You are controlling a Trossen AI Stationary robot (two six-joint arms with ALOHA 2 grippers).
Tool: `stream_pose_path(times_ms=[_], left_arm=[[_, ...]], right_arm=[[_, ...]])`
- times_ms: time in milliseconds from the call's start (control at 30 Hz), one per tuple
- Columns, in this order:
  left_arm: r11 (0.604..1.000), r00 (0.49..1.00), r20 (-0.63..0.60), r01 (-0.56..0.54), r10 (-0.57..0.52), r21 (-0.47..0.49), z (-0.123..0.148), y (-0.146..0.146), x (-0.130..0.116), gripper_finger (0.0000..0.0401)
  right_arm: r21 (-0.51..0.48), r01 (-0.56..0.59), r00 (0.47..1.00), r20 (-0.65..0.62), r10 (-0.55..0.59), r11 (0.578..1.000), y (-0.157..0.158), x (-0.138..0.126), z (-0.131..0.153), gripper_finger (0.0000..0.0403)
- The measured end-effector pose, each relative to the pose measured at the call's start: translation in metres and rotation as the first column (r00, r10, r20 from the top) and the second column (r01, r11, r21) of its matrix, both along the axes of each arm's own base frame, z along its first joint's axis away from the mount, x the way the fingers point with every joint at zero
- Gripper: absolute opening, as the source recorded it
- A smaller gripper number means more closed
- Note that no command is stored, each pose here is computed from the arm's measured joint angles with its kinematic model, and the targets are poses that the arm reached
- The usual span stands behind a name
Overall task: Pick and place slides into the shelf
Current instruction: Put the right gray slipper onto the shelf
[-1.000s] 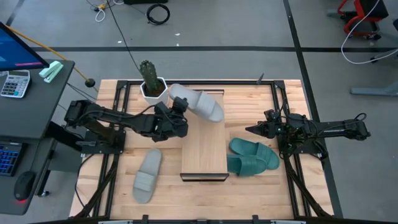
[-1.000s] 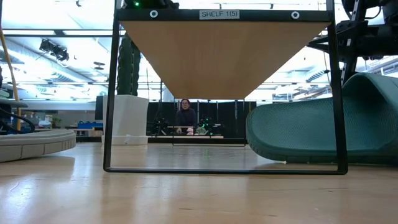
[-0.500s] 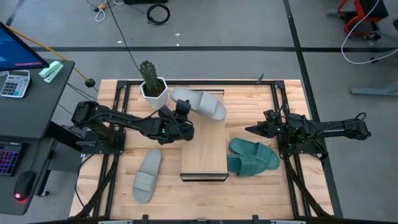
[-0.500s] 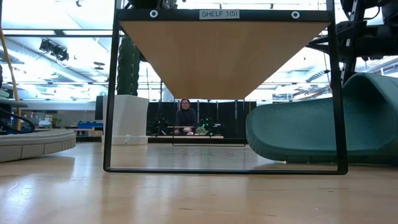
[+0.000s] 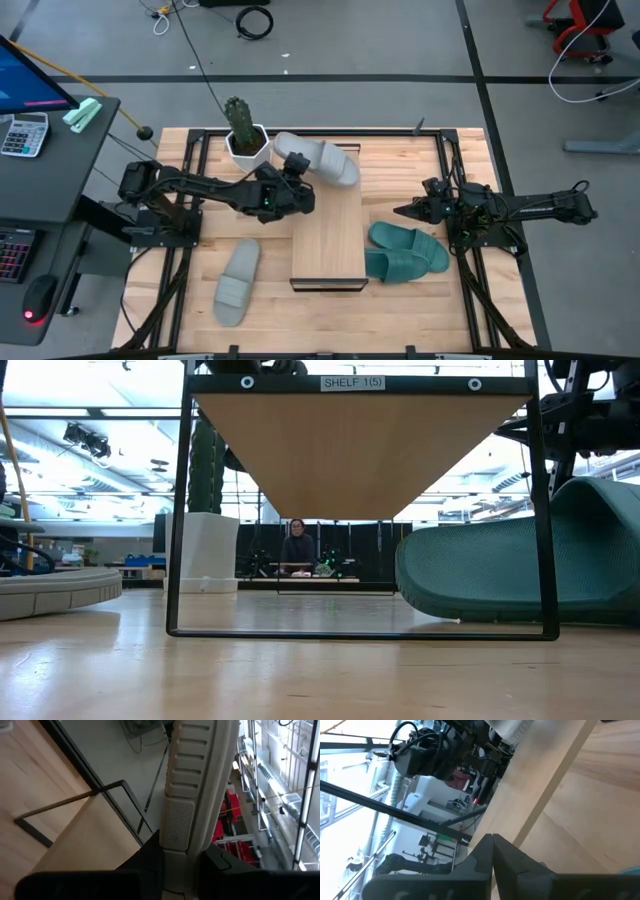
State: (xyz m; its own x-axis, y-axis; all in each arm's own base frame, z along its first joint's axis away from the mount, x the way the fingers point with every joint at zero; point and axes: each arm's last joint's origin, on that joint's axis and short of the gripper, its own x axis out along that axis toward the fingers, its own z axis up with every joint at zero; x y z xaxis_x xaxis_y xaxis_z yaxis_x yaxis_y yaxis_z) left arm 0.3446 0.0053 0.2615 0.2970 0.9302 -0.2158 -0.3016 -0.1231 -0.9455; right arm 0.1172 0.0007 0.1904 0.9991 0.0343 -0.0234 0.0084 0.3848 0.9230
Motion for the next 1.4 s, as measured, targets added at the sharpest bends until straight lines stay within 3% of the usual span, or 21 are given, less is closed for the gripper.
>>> stream_pose_path(times_ms=[667, 1033, 1200, 1400], left_arm=[[1.0, 0.999, 0.039, -0.013, 0.013, -0.023, -0.024, 0.007, 0.019, 0.0074], [1.0, 1.0, 0.025, 0.005, -0.005, -0.018, -0.023, 0.006, 0.02, 0.0185], [1.0, 0.999, 0.041, 0.031, -0.03, -0.006, -0.018, 0.006, 0.024, 0.0204], [0.997, 0.996, 0.037, 0.077, -0.078, 0.003, -0.013, 0.005, 0.028, 0.0204]], right_arm=[[0.002, -0.002, 1.0, 0.001, 0.002, 1.0, 0.0, 0.0, 0.0, 0.0016], [0.005, 0.003, 1.0, 0.002, -0.003, 1.0, 0.0, 0.0, 0.001, 0.0016], [0.055, 0.074, 0.996, 0.042, -0.076, 0.996, -0.002, 0.0, 0.005, 0.0021], [0.057, 0.113, 0.991, 0.062, -0.117, 0.992, -0.003, 0.0, 0.007, 0.0056]])
